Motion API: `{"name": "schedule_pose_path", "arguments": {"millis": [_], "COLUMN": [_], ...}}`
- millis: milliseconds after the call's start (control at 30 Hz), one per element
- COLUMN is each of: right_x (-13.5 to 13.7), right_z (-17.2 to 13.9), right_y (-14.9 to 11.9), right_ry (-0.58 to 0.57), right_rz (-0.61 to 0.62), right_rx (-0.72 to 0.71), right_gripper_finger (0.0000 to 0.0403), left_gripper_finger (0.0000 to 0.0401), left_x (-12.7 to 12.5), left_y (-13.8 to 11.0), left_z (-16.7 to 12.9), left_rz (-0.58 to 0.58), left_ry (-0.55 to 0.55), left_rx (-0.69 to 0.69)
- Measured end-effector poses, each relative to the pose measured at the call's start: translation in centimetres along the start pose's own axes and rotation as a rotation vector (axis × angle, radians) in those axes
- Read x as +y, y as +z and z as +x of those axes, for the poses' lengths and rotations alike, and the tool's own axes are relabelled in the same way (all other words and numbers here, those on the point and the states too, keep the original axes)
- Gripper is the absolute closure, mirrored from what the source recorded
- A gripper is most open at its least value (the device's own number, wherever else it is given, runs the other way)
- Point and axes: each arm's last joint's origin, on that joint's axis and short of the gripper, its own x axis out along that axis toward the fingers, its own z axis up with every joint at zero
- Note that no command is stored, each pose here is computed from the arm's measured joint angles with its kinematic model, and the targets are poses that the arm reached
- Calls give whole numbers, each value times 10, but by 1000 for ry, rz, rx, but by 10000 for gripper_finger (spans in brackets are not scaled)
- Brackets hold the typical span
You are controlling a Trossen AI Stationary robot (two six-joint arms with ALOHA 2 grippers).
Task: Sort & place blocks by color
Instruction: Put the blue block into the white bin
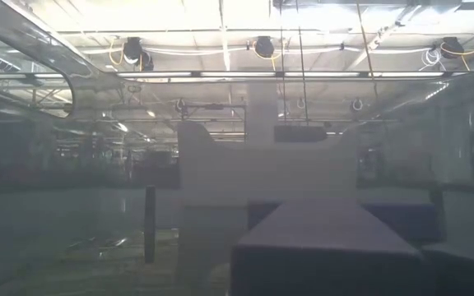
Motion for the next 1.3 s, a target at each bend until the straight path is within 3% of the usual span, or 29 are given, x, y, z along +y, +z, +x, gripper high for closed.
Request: {"name": "schedule_pose_path", "arguments": {"millis": [233,400,633,733,933,1133,1300], "right_x": [-6,-24,-56,-69,-87,-99,-115], "right_z": [-49,-72,-99,-105,-111,-109,-90], "right_y": [38,76,134,152,176,184,175], "right_ry": [-4,-133,-347,-404,-307,-257,-253], "right_rz": [24,-82,-268,-364,-459,-454,-445], "right_rx": [-421,-657,-861,-906,-997,-1003,-950], "right_gripper_finger": [296,296,296,296,296,296,296], "left_gripper_finger": [215,215,215,215,215,215,215], "left_x": [1,6,18,24,32,37,41], "left_y": [1,5,15,19,25,29,32], "left_z": [1,5,16,20,27,30,33], "left_rz": [5,51,93,88,76,99,143], "left_ry": [2,20,66,87,116,132,148], "left_rx": [-3,-10,-26,-33,-44,-48,-49]}}
